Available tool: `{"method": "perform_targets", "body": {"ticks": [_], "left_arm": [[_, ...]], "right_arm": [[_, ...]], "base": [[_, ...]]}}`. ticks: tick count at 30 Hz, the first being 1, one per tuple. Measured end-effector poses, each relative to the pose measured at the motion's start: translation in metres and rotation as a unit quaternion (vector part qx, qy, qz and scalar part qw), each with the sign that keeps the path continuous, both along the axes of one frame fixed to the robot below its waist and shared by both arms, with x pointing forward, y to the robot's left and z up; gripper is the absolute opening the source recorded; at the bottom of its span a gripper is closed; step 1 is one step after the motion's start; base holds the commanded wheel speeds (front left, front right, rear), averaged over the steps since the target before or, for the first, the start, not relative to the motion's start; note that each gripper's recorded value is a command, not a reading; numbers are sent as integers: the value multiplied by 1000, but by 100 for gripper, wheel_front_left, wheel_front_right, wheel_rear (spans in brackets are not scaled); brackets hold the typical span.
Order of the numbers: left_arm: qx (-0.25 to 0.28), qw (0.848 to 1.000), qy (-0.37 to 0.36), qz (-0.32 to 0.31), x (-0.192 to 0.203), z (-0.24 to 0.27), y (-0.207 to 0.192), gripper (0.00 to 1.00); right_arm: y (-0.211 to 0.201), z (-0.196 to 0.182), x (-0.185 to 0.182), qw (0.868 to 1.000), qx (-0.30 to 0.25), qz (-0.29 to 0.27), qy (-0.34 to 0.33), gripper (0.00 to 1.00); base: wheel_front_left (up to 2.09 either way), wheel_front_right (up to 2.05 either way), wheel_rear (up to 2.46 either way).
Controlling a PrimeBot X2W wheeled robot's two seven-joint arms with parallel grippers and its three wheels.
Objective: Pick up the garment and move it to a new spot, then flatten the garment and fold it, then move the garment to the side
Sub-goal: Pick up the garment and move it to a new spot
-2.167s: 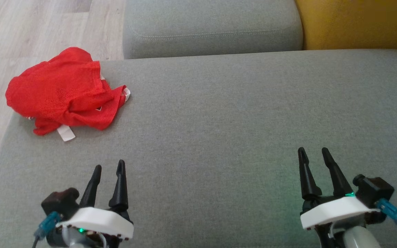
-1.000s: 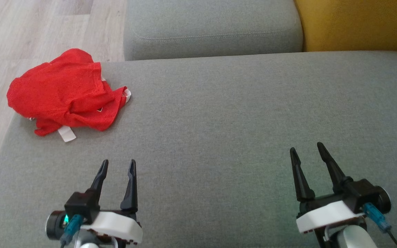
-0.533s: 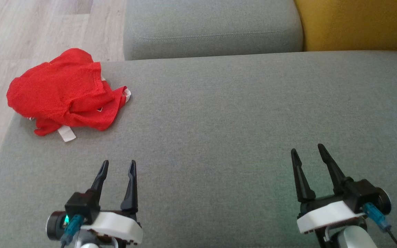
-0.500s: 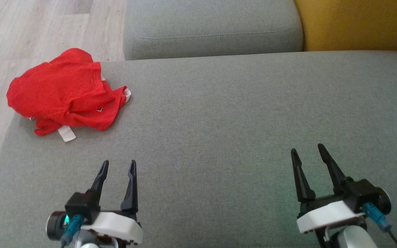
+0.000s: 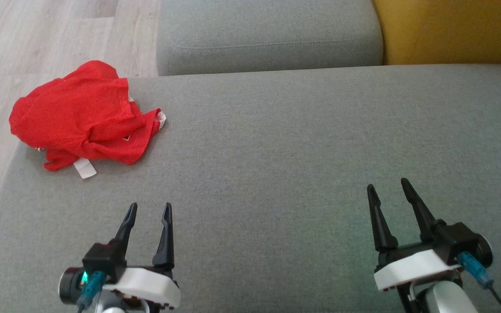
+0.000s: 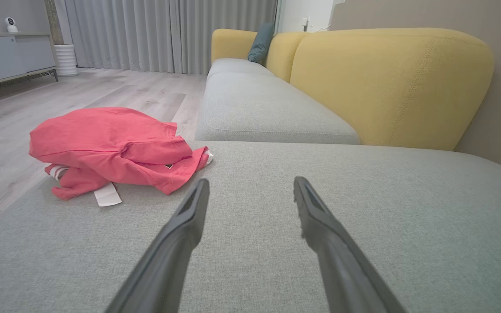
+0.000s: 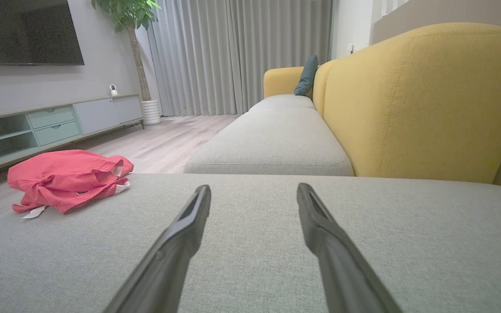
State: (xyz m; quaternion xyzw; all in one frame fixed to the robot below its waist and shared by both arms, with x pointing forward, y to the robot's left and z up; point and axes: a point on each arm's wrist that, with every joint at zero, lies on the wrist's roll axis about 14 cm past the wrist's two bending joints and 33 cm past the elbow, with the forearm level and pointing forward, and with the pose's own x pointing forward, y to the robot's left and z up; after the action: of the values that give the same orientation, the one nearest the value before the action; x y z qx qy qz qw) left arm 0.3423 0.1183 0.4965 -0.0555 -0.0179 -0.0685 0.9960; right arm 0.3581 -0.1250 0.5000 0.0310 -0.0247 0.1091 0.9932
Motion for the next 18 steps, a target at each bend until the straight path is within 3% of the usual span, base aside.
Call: {"method": "perform_targets", "body": {"ticks": [18], "left_arm": [[-3,1000,4,5,-2,-2,3,100]], "right_arm": [[5,-8,0,1000,-2,8,12,100]], "base": [[0,0,0]]}}
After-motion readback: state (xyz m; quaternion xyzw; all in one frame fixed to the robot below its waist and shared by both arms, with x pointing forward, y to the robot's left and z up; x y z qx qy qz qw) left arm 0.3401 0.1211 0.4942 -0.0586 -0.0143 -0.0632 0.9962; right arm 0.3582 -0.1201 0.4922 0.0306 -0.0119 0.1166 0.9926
